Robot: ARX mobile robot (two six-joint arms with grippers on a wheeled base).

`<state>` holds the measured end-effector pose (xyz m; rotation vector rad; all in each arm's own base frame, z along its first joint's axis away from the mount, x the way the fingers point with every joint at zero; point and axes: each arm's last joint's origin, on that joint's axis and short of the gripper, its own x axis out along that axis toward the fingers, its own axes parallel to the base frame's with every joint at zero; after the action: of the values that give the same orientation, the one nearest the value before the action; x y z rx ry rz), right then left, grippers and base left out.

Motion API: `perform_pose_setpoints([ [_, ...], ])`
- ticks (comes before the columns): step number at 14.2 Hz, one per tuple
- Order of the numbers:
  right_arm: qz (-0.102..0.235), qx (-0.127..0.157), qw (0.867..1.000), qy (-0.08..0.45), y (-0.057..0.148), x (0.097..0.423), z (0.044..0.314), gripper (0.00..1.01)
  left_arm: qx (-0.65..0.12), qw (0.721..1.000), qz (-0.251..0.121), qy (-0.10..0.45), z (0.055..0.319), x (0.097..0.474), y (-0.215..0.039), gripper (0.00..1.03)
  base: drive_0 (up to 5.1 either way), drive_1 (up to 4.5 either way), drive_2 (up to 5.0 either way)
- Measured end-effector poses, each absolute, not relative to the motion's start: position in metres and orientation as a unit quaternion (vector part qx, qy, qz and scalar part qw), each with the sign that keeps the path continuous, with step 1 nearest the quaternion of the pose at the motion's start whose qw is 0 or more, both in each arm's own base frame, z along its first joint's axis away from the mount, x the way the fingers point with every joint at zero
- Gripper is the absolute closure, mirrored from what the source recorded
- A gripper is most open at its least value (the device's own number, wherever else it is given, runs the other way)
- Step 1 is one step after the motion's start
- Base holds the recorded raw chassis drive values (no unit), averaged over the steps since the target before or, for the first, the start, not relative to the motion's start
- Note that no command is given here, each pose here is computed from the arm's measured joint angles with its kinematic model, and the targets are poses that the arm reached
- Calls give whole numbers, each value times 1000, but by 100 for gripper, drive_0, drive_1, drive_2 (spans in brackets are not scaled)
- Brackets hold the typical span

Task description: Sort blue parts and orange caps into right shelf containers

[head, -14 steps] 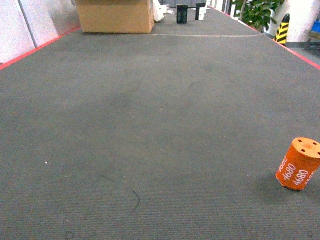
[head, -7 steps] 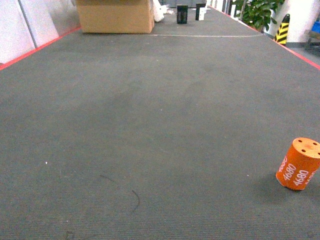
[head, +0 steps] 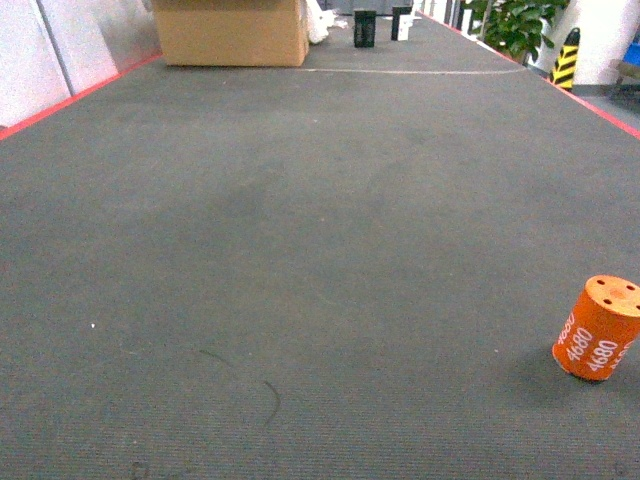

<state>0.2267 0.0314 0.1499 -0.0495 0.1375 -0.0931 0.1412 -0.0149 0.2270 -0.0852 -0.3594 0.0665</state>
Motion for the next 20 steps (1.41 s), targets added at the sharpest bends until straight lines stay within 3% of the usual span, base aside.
perform_pose_setpoints([
  [20,-39,-67,991,107,56,273,100,3,-42,982,33,-178,227,141,-15,43,0,0,0],
])
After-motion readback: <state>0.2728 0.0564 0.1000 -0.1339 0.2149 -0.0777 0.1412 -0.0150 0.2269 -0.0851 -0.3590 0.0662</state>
